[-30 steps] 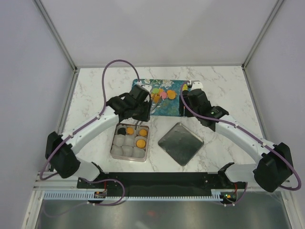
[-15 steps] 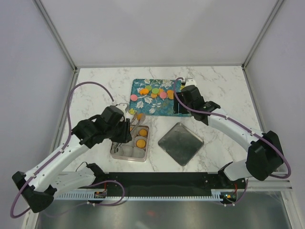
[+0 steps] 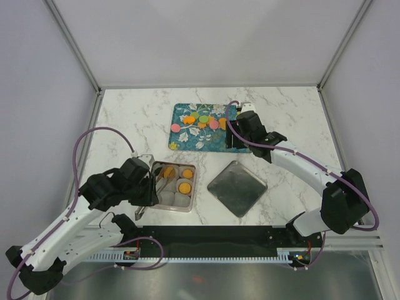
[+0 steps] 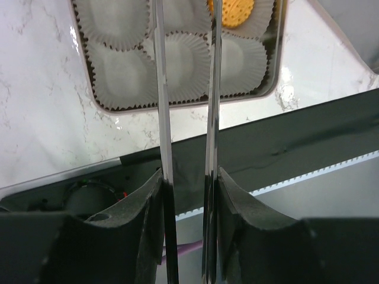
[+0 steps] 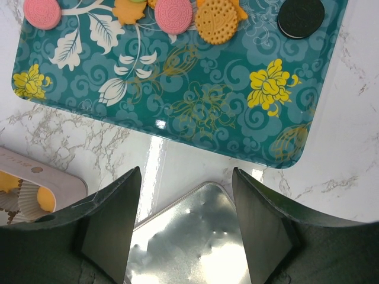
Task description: Pack the cookies
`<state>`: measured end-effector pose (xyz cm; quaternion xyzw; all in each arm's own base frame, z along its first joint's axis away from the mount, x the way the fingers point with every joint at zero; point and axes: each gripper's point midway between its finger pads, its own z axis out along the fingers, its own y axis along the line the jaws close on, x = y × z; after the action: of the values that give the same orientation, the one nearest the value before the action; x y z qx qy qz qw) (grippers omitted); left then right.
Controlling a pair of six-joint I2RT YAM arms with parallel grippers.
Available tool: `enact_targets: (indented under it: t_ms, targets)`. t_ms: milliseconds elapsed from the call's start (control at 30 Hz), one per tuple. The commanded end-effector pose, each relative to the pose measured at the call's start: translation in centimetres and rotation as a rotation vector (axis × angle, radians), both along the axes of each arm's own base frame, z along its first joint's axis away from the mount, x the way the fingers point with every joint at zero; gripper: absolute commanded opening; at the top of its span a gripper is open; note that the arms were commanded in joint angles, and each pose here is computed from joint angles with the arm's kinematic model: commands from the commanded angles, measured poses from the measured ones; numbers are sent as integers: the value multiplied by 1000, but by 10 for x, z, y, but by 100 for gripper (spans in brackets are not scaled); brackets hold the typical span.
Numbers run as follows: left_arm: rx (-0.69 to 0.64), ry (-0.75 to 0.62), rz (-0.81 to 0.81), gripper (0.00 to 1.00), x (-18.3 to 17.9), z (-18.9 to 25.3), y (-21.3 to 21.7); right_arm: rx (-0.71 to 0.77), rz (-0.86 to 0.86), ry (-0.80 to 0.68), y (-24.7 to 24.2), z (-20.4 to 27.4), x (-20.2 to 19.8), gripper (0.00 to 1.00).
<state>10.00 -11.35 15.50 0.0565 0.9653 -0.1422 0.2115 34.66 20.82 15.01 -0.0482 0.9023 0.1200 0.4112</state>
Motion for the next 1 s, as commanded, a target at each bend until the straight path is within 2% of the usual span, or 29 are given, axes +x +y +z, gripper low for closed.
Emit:
enact_targets:
  t_ms: [0, 967]
  targets:
    - [-23, 37, 37, 40, -10, -3, 2, 40, -1, -48, 6, 17, 9, 71]
    - [-32, 104, 0, 42, -24, -23, -1, 23, -2, -37, 3, 7, 7, 71]
